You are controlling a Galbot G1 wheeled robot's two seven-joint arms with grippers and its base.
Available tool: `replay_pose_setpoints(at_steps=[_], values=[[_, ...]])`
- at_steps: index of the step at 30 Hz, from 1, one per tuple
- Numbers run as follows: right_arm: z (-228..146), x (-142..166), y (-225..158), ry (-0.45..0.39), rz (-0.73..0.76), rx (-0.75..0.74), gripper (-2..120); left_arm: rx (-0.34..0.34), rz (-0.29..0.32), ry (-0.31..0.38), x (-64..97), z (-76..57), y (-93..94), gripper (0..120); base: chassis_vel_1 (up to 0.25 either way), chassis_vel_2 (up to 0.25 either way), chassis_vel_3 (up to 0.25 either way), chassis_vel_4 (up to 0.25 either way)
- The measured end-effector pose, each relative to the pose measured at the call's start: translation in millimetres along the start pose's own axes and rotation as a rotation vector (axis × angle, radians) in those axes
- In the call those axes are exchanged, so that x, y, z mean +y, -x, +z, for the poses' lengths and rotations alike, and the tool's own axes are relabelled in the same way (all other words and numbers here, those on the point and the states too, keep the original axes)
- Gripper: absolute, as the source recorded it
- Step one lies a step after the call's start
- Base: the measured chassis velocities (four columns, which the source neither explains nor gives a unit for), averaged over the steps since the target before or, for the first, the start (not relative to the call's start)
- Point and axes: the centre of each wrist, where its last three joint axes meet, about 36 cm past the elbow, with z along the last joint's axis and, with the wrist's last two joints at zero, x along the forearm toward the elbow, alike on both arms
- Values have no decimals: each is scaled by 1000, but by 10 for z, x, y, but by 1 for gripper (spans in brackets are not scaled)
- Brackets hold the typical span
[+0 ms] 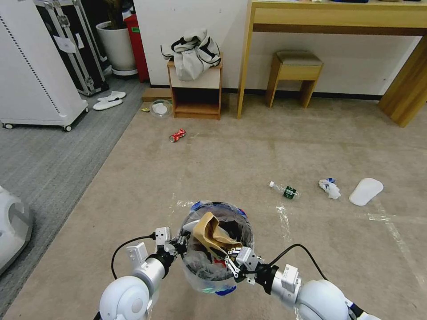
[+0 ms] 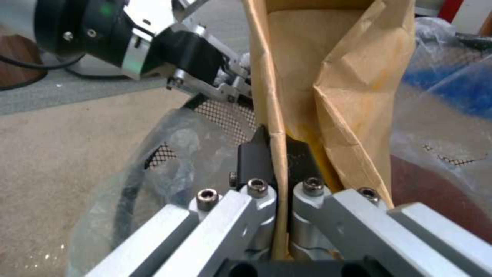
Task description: Pick up the trash bin and place the garbage on the floor into it.
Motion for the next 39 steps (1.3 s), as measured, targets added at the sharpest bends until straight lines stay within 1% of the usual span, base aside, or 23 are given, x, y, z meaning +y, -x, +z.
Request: replay_pose_setpoints(at_steps=[5, 6, 7, 8, 9, 10, 12, 13, 15, 16, 18, 19, 21, 22, 23, 25, 26, 29, 32, 39], values=[[1, -5, 14, -1, 5, 0, 0, 0, 6, -4, -21, 3, -1, 1, 0, 0, 0, 0], [0, -18, 29, -3, 9, -1, 7, 1, 9, -6, -35, 7, -9, 1, 0, 0, 0, 0], [0, -18, 29, -3, 9, -1, 7, 1, 9, -6, -35, 7, -9, 1, 0, 0, 0, 0], [-13, -30, 41, -3, 13, -4, 17, 3, 8, -7, -36, 18, -14, 1, 0, 0, 0, 0], [-24, -36, 47, -2, 13, -7, 23, 5, 7, -5, -35, 23, -17, 1, 0, 0, 0, 0], [-24, -36, 47, -2, 13, -7, 23, 5, 7, -5, -35, 23, -17, 1, 0, 0, 0, 0], [-82, -47, 43, -6, 9, -18, 35, 5, 1, -2, -22, 25, -16, 1, 0, 0, 0, 0], [-82, -47, 43, -6, 9, -18, 35, 5, 1, -2, -22, 25, -16, 1, 0, 0, 0, 0], [-160, -61, 23, -14, 7, -30, 45, 5, -6, 1, 0, 26, -10, 1, 0, 0, 0, 0], [-160, -61, 23, -14, 7, -30, 45, 5, -6, 1, 0, 26, -10, 1, 0, 0, 0, 0], [-243, -79, -10, -22, 4, -39, 55, 3, -12, 5, 22, 12, -1, 1, 0, 0, 0, 0], [-243, -79, -10, -22, 4, -39, 55, 3, -12, 5, 22, 12, -1, 1, 0, 0, 0, 0], [-304, -118, -41, -37, 4, -46, 67, 0, -15, 6, 40, -2, 15, 1, 0, 0, 0, 0], [-304, -118, -41, -37, 4, -46, 67, 0, -15, 6, 40, -2, 15, 1, 0, 0, 0, 0], [-317, -132, -50, -42, 1, -47, 71, 0, -15, 6, 44, -6, 20, 1, 0, 0, 0, 0], [-363, -177, -70, -55, -14, -51, 82, -1, -17, 5, 53, -14, 37, 1, 0, 0, 0, 0], [-363, -177, -70, -55, -14, -51, 82, -1, -17, 5, 53, -14, 37, 1, 0, 0, 0, 0], [-432, -181, -82, -57, -25, -56, 96, 0, -20, 4, 61, -12, 53, 1, 0, 0, 0, 0], [-466, -171, -99, -58, -34, -54, 99, -1, -23, 3, 69, -16, 63, 1, 0, 0, 0, 0], [-512, -153, -179, -49, -47, -43, 100, -11, -36, -7, 107, -51, 85, 1, 0, 0, 0, 0]])
